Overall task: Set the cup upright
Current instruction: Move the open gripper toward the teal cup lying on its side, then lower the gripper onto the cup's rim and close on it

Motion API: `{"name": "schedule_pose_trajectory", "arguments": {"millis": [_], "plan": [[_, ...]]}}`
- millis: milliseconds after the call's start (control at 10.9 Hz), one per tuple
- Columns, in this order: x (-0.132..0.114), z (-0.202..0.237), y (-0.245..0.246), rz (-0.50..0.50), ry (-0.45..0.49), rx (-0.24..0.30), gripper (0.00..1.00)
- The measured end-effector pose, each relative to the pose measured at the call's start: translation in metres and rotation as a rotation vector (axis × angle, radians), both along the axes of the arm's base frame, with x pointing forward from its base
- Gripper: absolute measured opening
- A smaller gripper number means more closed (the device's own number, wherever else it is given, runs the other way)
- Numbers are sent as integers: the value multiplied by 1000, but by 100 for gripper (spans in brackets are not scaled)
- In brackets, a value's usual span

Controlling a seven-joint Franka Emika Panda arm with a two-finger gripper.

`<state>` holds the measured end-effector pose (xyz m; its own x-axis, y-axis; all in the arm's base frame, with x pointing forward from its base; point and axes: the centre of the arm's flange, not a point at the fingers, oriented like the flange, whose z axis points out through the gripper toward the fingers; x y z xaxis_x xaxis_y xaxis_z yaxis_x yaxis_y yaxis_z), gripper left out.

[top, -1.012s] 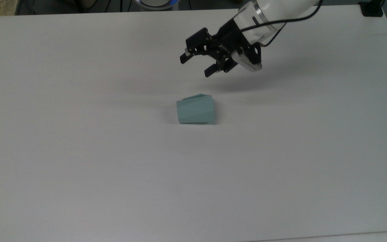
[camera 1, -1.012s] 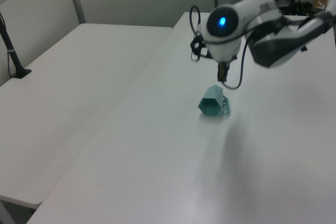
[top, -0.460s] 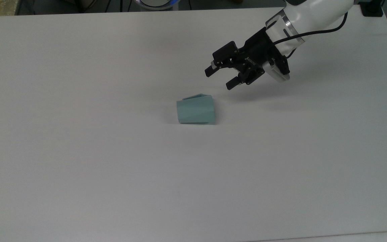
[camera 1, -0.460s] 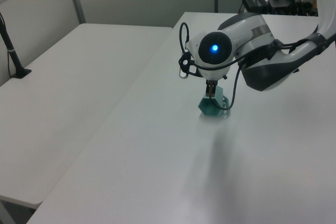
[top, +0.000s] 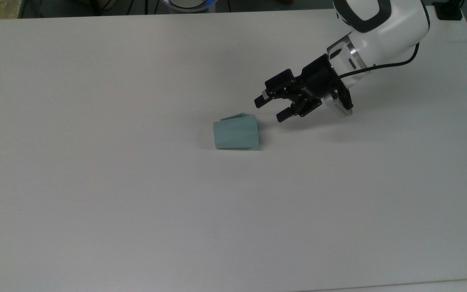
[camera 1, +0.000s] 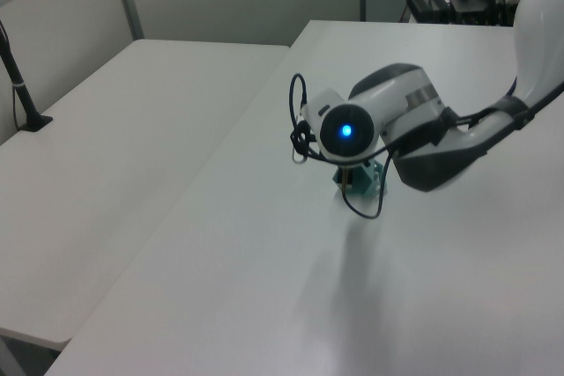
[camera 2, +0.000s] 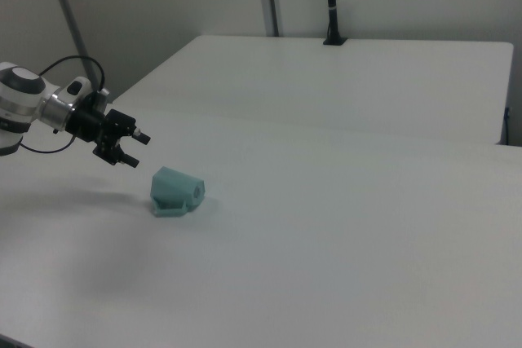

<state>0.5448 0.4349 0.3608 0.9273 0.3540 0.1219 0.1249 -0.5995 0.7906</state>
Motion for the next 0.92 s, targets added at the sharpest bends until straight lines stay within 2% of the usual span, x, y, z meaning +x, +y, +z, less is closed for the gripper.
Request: {"name": "schedule_pose_trajectory", "arguments": {"millis": [552,920], "plan": [[-2,-56,4,6,36,-74,100],[8,-58,-7,-10,23,-97,97]]}}
